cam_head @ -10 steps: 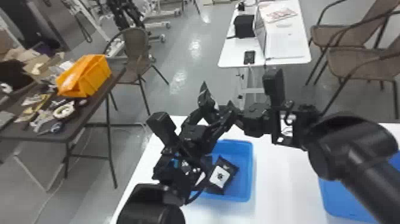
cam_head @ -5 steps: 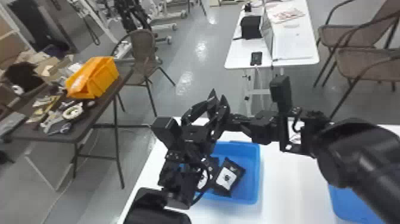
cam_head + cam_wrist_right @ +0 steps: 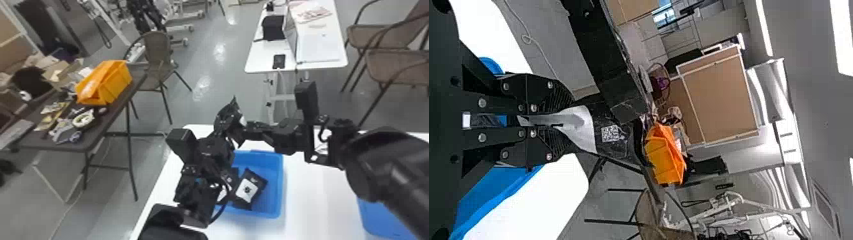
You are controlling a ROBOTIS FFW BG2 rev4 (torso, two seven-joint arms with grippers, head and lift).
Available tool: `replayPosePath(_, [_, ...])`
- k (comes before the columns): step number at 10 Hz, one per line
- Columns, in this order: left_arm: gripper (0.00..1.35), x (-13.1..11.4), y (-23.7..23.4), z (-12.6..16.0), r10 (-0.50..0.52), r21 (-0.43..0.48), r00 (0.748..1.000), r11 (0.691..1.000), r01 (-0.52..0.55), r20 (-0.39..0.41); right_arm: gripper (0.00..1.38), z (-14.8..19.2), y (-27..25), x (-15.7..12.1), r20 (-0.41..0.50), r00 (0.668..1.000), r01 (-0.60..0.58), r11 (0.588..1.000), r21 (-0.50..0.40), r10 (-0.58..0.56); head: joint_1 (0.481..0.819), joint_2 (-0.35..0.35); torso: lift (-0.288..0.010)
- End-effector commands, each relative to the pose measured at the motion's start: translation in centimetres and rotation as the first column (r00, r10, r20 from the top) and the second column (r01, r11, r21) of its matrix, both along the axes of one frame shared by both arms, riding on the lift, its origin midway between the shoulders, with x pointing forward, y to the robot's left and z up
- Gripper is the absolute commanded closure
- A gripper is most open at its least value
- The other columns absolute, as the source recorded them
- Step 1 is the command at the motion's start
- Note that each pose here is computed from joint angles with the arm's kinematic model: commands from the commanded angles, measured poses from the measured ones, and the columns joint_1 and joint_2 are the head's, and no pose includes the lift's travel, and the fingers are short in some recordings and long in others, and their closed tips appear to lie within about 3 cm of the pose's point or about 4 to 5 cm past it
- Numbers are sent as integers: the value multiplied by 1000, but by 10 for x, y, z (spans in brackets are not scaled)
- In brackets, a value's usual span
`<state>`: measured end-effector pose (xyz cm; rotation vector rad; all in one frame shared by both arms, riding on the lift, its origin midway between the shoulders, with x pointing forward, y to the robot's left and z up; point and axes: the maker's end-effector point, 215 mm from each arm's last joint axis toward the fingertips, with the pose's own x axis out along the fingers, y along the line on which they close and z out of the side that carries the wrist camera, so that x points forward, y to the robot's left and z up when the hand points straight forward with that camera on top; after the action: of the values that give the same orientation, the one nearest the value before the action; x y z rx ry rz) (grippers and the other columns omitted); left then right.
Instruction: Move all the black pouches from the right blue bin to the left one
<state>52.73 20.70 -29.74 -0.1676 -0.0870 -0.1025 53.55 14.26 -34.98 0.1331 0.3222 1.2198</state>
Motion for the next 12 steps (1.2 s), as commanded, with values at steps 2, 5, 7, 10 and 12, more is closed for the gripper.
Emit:
replayPosePath(2, [1222, -4, 8, 1, 29, -12, 1000, 1000, -28, 12, 1079, 2, 0, 1, 5, 1000, 3, 1000, 6, -3, 693, 350, 10])
replayPosePath(5, [1222, -9, 22, -1, 73, -12, 997, 997, -72, 14, 964, -1, -4, 4, -6, 1000, 18, 1000, 25, -18, 691, 350, 10])
replayPosePath(7, [1222, -13, 36, -1, 106, 4, 994, 994, -106, 23, 81, 2, -49, 29, 46, 990, 135, 991, 27, -136, 691, 350, 10])
replayPosePath(10, [1222, -23, 59, -18, 158, 65, 987, 985, -158, -4, 223, -31, -174, 45, 13, 909, 417, 909, -7, -417, 692, 288, 10])
replayPosePath(12, [1222, -32, 68, -60, 178, 127, 982, 977, -169, -66, 260, -70, -240, 28, -36, 850, 524, 850, -52, -526, 695, 235, 10])
